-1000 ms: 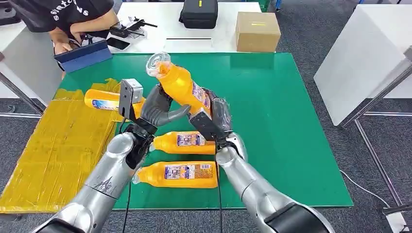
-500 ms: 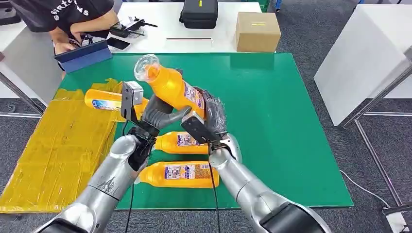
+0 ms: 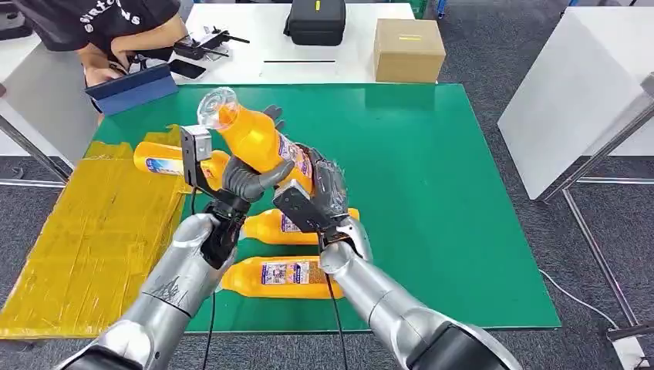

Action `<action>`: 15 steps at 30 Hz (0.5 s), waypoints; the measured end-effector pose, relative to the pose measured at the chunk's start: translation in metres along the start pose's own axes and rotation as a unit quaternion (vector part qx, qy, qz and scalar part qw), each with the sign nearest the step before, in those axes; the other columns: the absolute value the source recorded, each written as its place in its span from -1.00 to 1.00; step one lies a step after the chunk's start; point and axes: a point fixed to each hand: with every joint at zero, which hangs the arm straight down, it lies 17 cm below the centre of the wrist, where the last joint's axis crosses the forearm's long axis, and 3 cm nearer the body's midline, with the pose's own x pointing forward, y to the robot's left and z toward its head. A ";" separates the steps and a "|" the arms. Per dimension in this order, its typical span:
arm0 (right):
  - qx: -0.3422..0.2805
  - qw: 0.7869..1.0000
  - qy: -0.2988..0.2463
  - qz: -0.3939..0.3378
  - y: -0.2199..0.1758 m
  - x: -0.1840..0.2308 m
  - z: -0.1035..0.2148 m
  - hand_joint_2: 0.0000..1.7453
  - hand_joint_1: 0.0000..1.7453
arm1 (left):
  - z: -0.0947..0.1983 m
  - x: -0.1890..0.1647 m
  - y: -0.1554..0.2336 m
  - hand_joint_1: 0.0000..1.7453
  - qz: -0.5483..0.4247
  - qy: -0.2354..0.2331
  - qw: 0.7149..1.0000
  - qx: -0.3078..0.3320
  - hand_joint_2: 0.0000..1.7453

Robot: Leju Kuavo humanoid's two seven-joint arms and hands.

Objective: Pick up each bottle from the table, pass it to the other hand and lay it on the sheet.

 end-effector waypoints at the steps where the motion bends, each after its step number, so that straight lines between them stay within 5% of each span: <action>1: 0.000 1.000 0.000 -0.001 0.001 0.001 0.000 1.00 1.00 | 0.000 0.002 0.002 -1.00 0.007 -0.005 1.000 0.005 1.00; 15: 0.024 1.000 -0.001 -0.008 0.019 0.011 -0.001 1.00 1.00 | 0.004 0.019 0.023 -1.00 0.048 -0.051 0.996 0.048 1.00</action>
